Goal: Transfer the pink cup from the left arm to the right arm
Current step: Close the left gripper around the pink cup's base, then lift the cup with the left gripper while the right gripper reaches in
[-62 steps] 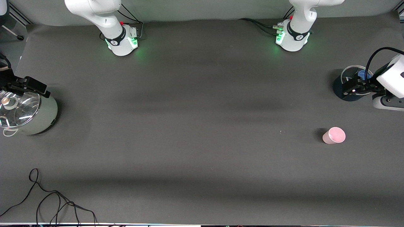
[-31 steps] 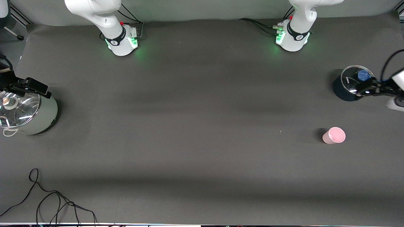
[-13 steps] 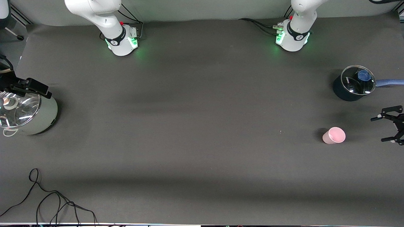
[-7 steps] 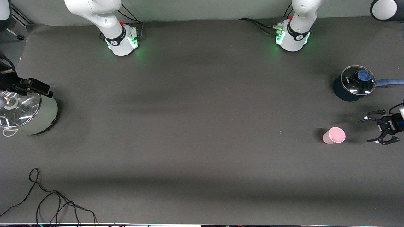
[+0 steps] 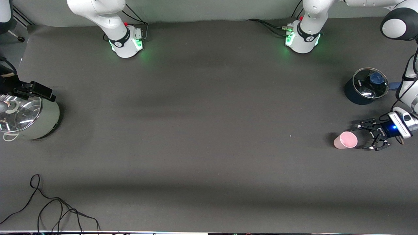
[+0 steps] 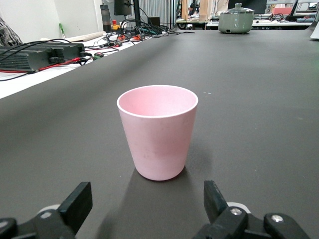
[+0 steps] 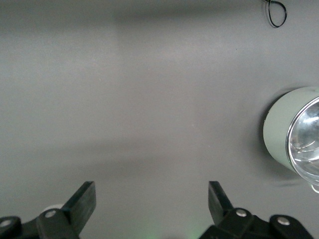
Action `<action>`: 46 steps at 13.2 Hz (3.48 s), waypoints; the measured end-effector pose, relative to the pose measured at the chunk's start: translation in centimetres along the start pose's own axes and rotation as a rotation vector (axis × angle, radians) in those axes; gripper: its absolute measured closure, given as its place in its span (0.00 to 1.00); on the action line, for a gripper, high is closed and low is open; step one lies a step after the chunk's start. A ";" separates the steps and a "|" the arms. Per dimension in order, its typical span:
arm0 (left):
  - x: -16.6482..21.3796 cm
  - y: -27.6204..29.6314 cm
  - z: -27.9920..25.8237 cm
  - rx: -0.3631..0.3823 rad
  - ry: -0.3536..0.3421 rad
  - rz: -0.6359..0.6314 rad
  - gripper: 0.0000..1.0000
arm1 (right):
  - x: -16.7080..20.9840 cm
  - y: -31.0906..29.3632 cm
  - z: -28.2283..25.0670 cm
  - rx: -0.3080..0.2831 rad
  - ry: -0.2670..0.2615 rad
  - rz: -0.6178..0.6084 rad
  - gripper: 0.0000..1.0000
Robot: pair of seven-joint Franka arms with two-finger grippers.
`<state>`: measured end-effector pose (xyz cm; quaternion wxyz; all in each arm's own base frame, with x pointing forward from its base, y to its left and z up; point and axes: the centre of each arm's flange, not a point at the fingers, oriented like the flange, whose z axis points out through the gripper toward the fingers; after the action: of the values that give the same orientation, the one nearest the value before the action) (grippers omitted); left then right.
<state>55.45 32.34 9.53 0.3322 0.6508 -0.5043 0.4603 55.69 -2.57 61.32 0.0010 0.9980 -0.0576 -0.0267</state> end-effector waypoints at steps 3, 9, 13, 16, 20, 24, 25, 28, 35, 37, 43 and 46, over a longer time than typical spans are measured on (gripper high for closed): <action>0.2 -0.3 1.9 -0.010 0.031 0.007 0.00 | 0.0 0.0 0.0 0.000 0.000 0.000 0.00; -0.3 -0.5 4.4 -0.005 0.061 0.017 0.00 | 0.0 0.0 0.0 0.000 0.000 0.000 0.00; -0.2 -0.9 6.3 -0.017 0.050 0.019 0.00 | 0.0 0.0 0.0 0.000 0.000 0.000 0.00; -0.6 -0.7 6.7 -0.021 0.052 0.003 0.00 | 0.0 0.0 0.0 0.000 0.000 0.000 0.00; -0.7 -0.6 6.8 -0.022 0.053 -0.010 0.07 | 0.0 0.0 0.0 0.000 0.000 0.000 0.00; -0.6 -0.7 7.0 -0.025 0.053 -0.012 0.35 | 0.0 0.0 0.0 0.000 0.000 0.000 0.00; -0.6 -0.7 7.1 -0.026 0.053 -0.012 0.35 | 0.0 0.0 0.0 0.000 0.000 0.000 0.00; -0.5 -0.8 7.2 -0.027 0.054 -0.023 0.35 | 0.0 0.0 0.0 0.000 0.000 0.000 0.00; 8.9 -5.7 11.4 -0.023 0.085 -0.096 0.35 | 0.0 0.0 0.0 0.000 0.000 0.001 0.00; 13.4 -7.2 13.5 -0.012 0.088 -0.098 0.35 | 0.0 0.1 0.0 0.000 0.000 0.001 0.00; 30.6 -7.2 22.2 0.073 0.034 -0.155 0.35 | 0.0 0.3 0.0 0.000 -0.002 0.005 0.00; 37.3 -3.3 27.3 0.106 0.024 -0.196 0.35 | -0.2 0.3 0.2 -0.001 -0.019 0.005 0.00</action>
<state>68.33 -4.33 34.79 0.3467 0.7080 -0.4094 0.4593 55.47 -2.86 61.17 0.0011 0.9975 -0.0603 -0.0360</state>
